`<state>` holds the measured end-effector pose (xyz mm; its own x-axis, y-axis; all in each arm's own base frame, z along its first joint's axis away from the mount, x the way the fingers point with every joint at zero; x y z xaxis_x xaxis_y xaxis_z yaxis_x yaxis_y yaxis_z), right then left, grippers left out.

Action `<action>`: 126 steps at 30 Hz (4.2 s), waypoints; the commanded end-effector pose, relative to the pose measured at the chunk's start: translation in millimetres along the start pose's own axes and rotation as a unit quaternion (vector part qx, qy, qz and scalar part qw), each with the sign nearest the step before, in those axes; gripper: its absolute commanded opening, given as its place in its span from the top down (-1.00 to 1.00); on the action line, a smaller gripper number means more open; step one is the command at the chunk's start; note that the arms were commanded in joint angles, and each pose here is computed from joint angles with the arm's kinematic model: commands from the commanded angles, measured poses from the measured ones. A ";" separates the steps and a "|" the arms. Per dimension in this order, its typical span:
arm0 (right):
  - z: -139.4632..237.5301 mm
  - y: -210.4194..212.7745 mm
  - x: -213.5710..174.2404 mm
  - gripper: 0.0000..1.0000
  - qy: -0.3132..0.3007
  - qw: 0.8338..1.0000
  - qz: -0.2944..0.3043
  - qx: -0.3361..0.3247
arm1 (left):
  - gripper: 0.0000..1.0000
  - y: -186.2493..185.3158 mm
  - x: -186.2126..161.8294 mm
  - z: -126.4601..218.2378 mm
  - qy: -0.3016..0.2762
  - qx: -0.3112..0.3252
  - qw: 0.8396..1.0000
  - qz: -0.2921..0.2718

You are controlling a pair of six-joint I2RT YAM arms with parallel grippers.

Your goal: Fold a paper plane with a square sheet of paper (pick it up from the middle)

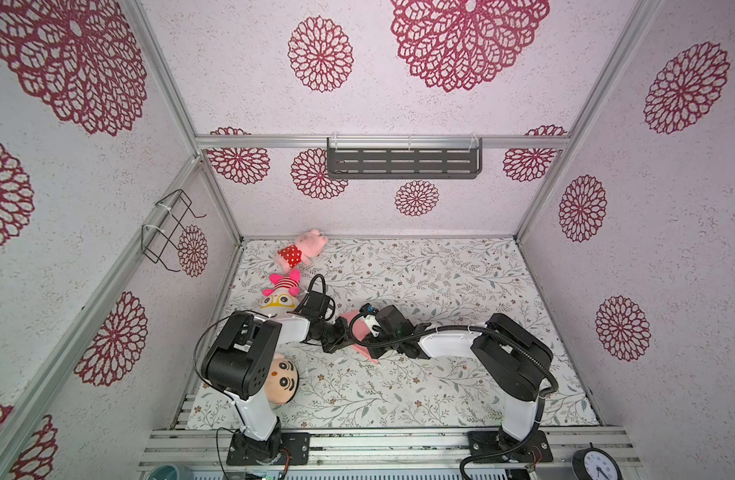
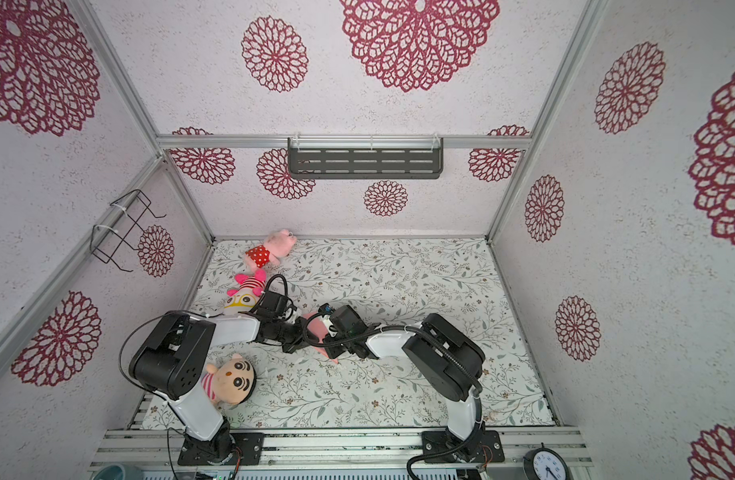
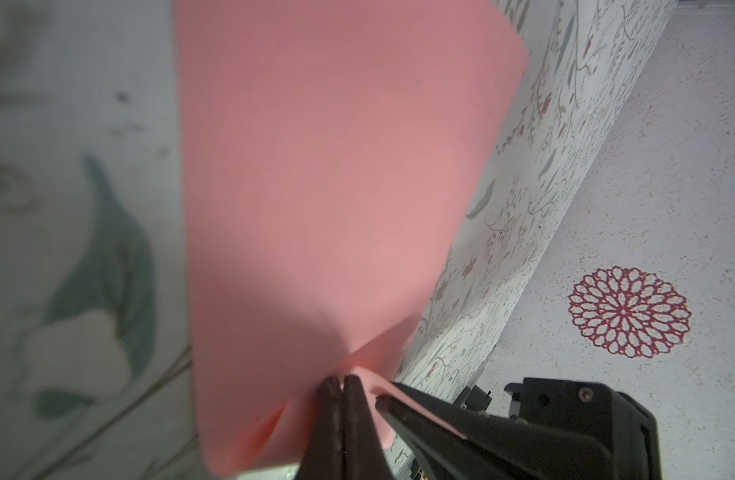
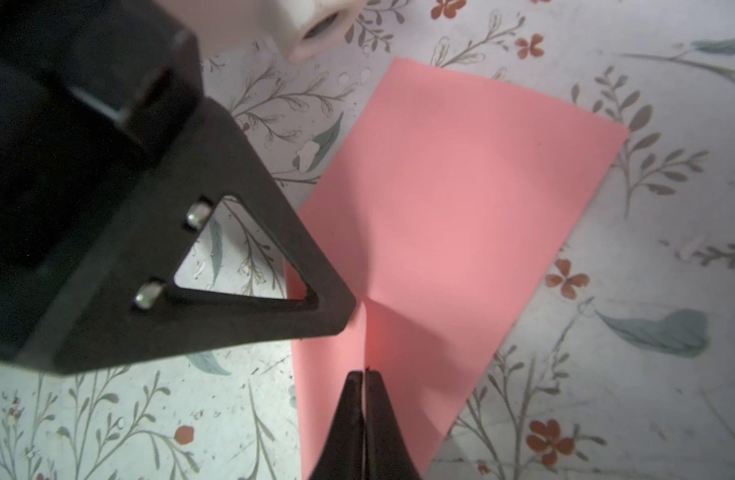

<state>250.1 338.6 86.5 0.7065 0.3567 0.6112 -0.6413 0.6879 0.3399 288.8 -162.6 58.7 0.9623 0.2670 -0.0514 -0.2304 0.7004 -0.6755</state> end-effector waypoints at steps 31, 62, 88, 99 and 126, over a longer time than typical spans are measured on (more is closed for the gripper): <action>-9.4 -12.4 -3.1 0.99 0.029 0.999 -0.011 -0.039 | 0.83 -4.7 -6.8 12.1 0.005 0.016 1.000 -0.001; 37.3 -14.1 35.9 0.60 -0.027 0.993 -0.096 -0.064 | 0.93 22.6 -10.8 1.2 0.029 0.096 0.994 0.042; 10.8 27.2 6.6 0.73 0.021 0.999 0.015 0.019 | 0.96 22.6 -9.2 1.1 0.040 0.116 0.991 0.050; 3.3 18.5 -9.5 0.74 0.062 0.998 0.024 -0.003 | 0.97 26.8 -9.4 -2.3 0.044 0.123 0.990 0.058; 16.7 39.4 2.3 0.68 0.010 0.994 0.111 -0.003 | 1.00 40.5 -13.8 -10.0 0.065 0.139 0.986 0.071</action>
<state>222.1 346.9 103.0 0.5850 0.5156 0.6261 -0.7571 0.6239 0.1936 286.5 -157.5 61.3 0.9446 0.2691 -0.1881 -0.3279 0.7477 -0.5773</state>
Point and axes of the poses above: each gripper's point midway between its finger pads, its own z axis back along the fingers, its own y axis along the line the jaws close on, x = y × z, the point moved 7 cm from there along z, back along the fingers, and after that the axes turned 4 degrees about -z, right-handed, at the moved point
